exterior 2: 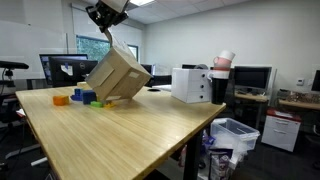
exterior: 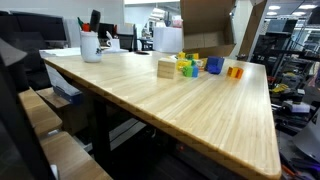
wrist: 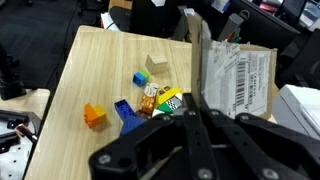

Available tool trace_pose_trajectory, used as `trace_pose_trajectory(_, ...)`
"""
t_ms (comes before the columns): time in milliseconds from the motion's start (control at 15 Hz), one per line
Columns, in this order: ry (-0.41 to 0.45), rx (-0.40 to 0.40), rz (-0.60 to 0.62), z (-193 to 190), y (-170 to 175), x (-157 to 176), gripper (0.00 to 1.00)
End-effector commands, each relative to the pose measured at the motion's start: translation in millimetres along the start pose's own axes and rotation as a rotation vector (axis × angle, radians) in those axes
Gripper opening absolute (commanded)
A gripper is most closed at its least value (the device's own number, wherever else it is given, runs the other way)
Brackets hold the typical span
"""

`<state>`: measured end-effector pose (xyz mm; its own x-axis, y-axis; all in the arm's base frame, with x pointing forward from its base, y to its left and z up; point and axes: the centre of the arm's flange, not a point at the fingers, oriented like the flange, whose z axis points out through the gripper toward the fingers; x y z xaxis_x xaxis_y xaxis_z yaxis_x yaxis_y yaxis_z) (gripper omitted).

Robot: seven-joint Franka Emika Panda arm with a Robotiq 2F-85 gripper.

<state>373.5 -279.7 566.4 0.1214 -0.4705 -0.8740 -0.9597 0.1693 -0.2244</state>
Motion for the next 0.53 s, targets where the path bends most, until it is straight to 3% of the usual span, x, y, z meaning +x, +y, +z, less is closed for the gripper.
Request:
trace_pose_trajectory(0, -0.02, 0.043, 0.106, -12, -1, 7, 0.14)
trace_pose_trajectory(67, -0.007, 0.056, 0.124, -14, 1, 10, 0.3)
trace_pose_trajectory(133, -0.001, 0.064, 0.137, -17, 3, 13, 0.31)
trace_pose_trajectory(467, 0.15, 0.148, 0.155, -26, 9, 9, 0.57)
